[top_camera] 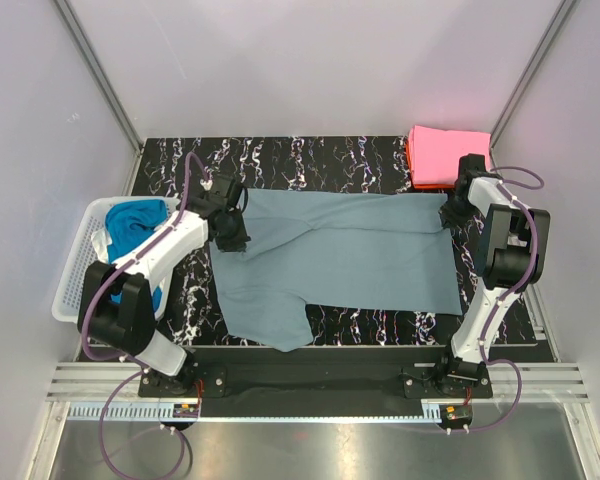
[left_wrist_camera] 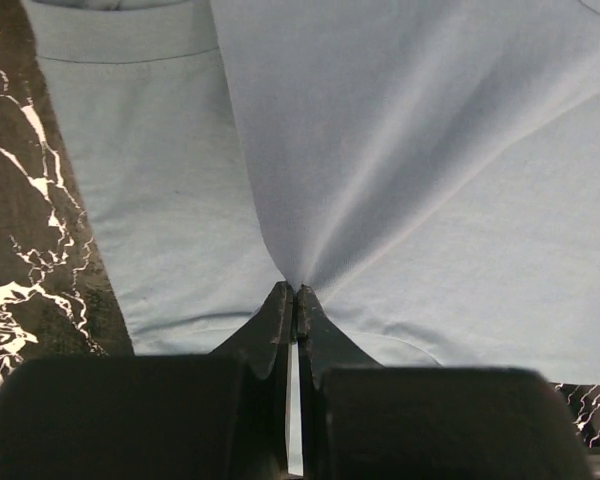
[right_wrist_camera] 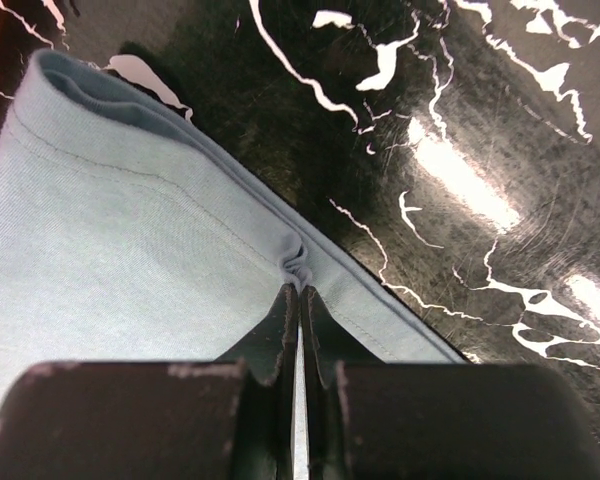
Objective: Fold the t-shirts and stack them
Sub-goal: Fold the tshirt
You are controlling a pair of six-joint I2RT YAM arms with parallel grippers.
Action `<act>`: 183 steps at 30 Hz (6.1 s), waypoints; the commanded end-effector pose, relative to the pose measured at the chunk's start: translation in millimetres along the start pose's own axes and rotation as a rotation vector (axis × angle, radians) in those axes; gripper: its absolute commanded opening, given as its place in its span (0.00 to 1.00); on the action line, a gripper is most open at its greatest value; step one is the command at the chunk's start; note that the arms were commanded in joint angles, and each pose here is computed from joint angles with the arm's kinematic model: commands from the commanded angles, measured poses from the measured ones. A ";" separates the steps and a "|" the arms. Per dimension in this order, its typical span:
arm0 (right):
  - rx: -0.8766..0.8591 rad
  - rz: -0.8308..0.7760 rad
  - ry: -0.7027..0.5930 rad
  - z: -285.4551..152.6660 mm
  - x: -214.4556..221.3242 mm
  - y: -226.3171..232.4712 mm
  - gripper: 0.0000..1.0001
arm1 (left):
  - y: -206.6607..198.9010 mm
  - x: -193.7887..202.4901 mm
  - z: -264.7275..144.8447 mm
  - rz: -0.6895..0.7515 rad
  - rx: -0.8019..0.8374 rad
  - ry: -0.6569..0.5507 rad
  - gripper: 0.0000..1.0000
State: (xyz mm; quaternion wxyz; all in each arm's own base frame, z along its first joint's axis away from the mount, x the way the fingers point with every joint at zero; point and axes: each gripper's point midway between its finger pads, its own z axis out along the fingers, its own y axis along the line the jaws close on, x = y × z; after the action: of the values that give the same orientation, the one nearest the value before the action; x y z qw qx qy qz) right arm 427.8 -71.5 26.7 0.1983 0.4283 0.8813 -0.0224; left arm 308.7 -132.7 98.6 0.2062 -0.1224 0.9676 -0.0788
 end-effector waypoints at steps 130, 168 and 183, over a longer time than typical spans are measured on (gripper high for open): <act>-0.701 -0.507 0.156 -234.3 216.0 65.0 0.46 | -6.5 11.2 -97.4 0.139 0.322 -0.166 0.59; -0.942 -1.593 -0.023 -260.4 534.8 96.6 0.51 | 74.6 -88.9 -160.6 -0.434 0.513 -0.331 0.62; -0.778 -1.616 -0.102 -221.1 527.4 92.3 0.15 | 96.1 -74.2 -125.2 -0.431 0.410 -0.326 0.63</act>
State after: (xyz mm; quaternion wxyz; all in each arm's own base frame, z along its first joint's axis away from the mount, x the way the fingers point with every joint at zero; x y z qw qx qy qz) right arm 122.7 419.9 32.5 0.2595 -0.4396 0.8493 0.1346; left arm 297.3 -14.7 217.1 0.3304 -0.3058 0.8379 -0.3085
